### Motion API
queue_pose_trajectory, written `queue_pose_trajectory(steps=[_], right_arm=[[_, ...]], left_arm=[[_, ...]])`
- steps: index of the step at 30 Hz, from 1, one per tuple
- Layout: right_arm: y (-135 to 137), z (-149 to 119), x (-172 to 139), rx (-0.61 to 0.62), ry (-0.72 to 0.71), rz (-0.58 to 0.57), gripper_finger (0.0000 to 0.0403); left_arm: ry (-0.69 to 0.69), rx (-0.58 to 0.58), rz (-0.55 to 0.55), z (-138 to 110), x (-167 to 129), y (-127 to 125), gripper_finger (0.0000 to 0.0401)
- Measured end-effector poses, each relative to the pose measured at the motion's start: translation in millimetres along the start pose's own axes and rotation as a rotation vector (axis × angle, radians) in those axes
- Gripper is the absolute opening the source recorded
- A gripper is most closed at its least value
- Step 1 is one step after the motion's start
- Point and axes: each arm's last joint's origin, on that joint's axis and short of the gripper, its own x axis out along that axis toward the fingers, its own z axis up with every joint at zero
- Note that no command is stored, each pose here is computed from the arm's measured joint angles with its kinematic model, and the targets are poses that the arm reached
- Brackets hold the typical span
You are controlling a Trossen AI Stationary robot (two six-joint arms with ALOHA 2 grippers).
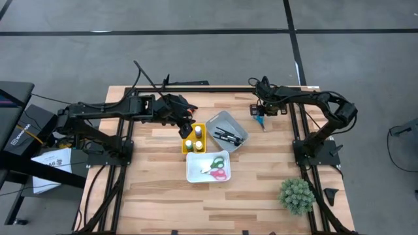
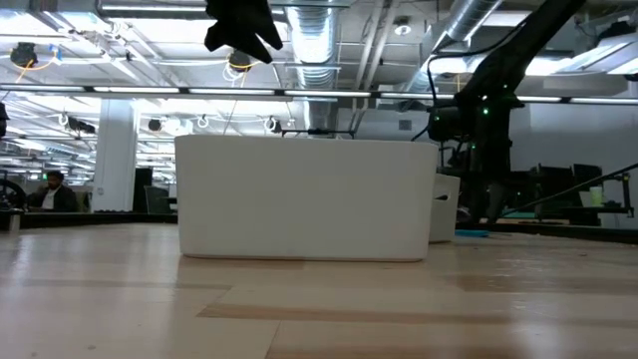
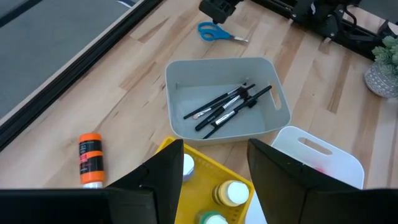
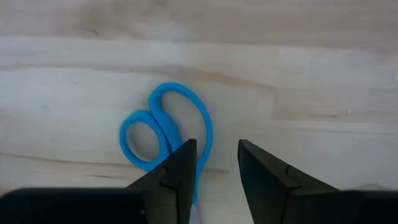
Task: Pick & Place Paint Supplies
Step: Put the blue scissors into the white bin
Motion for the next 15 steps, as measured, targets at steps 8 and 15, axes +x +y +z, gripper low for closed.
queue_pose_trajectory(steps=[8,15], right_arm=[[-5,-12,17,0.066,0.004,0.036,0.0112],[-4,-11,17,0.075,0.004,0.051,0.0112]], left_arm=[[0.0,0.0,0.0,0,0,0,0.0172],[0.003,0.0,-0.006,0,0,0,0.0172]])
